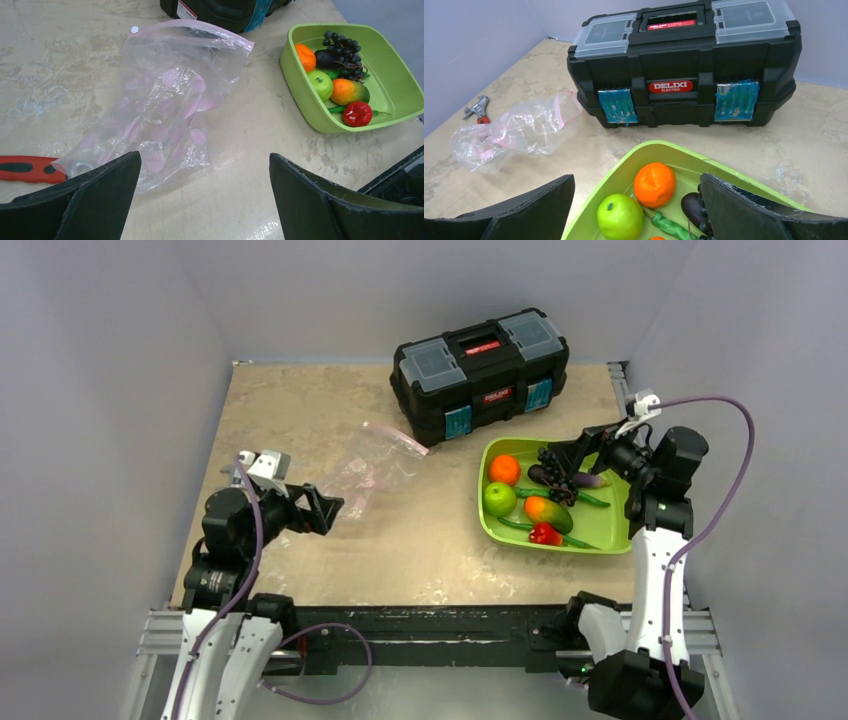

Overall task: Open the zip-top bag and remove the fake food
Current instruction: Reset both arms

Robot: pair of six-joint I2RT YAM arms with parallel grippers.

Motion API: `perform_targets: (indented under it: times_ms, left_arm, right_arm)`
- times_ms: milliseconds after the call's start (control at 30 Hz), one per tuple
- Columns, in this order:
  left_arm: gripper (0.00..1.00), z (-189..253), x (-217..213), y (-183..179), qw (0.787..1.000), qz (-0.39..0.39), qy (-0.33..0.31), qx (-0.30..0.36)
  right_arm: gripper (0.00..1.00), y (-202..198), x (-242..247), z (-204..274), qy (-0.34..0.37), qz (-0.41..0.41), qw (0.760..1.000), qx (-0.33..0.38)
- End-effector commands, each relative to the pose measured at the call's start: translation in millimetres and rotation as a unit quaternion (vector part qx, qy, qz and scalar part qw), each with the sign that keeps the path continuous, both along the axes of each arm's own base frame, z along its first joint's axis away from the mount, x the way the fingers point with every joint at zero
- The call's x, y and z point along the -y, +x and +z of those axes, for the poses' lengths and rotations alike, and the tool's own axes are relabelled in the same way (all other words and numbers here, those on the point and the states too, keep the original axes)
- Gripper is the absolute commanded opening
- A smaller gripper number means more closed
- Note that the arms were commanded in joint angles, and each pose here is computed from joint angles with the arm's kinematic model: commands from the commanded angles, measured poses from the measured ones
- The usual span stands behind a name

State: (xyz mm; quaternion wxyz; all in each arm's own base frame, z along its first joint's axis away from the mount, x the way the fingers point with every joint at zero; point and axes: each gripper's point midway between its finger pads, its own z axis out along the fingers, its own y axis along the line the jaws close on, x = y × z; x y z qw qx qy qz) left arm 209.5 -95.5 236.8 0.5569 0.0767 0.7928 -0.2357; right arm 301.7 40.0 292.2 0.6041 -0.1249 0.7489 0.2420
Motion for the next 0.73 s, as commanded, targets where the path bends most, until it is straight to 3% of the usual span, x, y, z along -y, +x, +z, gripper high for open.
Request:
perform_targets:
  times_ms: [0,300,567,700]
  left_arm:
    - [1.00,11.5,-2.3,6.6,1.000,0.007,0.001,0.018]
    - [1.00,9.4,-2.3,8.3,1.000,0.007,0.002,0.014]
    - [1.00,9.8,-5.3,8.4,1.000,0.014,0.005,0.016]
    - [1.00,8.6,-8.2,8.9,1.000,0.021,0.010,0.014]
  right_arm:
    - [0.99,-3.0,-2.7,17.1,-0.015,0.015,0.999,0.034]
    - [0.99,3.9,6.4,22.3,-0.008,-0.020,0.999,0.029]
    - [0.99,-1.9,-3.8,12.0,-0.032,0.032,0.998,0.037]
    - [0.99,2.8,-0.9,16.1,-0.017,0.015,0.999,0.031]
